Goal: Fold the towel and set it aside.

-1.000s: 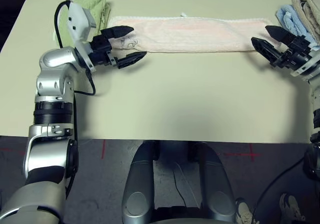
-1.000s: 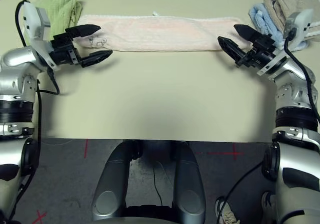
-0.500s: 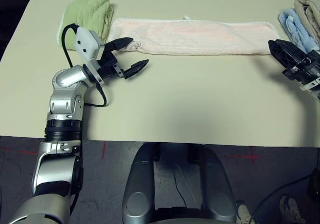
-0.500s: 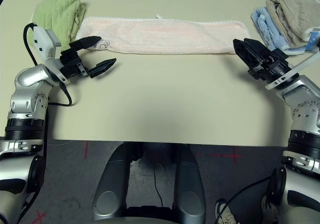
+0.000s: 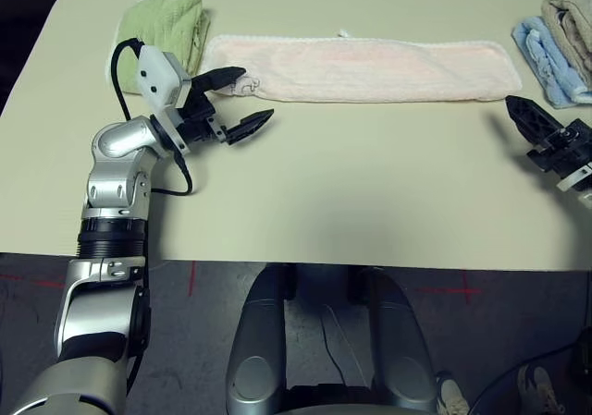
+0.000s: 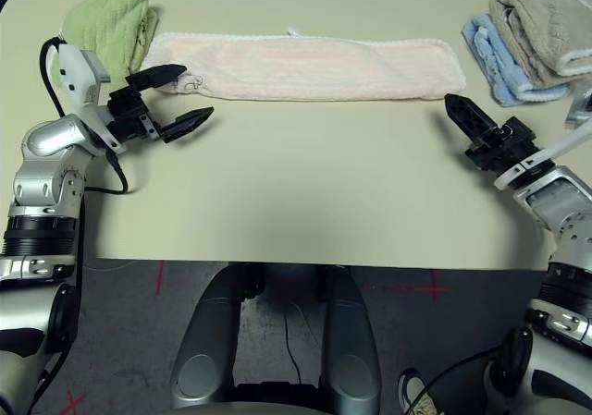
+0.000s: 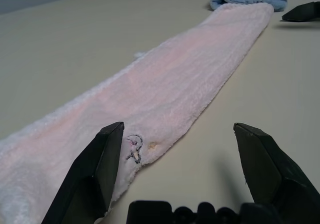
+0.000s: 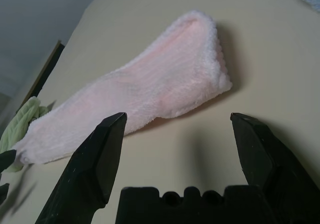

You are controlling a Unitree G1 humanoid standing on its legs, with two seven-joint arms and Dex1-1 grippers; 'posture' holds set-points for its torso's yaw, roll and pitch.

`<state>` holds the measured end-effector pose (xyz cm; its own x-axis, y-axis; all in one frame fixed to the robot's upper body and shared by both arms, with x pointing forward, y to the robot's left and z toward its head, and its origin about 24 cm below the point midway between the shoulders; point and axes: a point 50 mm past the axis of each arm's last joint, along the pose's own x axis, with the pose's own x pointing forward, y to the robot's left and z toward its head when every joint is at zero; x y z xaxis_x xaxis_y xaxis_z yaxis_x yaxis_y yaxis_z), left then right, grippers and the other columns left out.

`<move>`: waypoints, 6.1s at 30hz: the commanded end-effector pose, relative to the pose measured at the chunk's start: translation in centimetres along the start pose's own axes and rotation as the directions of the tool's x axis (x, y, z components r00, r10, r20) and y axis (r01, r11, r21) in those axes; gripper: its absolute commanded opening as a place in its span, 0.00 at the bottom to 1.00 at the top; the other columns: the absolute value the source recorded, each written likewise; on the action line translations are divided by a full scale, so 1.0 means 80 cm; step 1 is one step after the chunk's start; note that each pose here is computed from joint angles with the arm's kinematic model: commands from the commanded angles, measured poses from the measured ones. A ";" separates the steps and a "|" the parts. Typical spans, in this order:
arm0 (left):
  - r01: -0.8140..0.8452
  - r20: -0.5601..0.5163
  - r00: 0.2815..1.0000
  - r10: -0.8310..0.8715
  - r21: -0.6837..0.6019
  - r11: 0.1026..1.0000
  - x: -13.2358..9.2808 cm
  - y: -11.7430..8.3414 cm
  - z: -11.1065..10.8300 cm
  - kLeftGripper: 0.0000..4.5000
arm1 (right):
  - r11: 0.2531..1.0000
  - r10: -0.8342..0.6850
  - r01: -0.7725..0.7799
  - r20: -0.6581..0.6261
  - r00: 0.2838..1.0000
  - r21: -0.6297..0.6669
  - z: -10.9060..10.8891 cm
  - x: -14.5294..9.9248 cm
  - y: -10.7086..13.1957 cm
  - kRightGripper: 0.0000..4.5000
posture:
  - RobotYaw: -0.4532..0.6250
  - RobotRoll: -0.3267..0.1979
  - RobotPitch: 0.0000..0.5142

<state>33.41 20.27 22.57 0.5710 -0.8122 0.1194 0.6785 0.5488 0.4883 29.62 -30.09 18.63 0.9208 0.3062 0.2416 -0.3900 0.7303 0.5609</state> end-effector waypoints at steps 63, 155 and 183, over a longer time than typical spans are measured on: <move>0.028 -0.039 0.999 -0.030 -0.032 0.999 -0.001 -0.007 -0.006 1.00 | 0.952 -0.254 0.242 0.045 0.966 0.190 0.003 0.034 -0.015 1.00 | 0.42 0.62 0.79; 0.039 -0.051 0.998 -0.041 -0.048 0.998 0.002 -0.007 -0.005 1.00 | 0.967 -0.244 0.242 0.010 0.970 0.079 0.029 0.015 -0.006 0.01 | 0.39 0.62 0.81; 0.045 0.002 0.999 -0.045 0.057 0.997 0.008 0.006 0.018 1.00 | 0.989 -0.147 0.148 0.014 0.989 -0.026 0.047 0.020 0.004 0.01 | 0.40 0.62 0.77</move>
<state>33.84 19.90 23.88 0.5657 -0.8150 0.1253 0.6635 0.5401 0.5176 31.02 -31.21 22.51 0.9640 0.1963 0.1793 -0.2645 0.7769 0.5714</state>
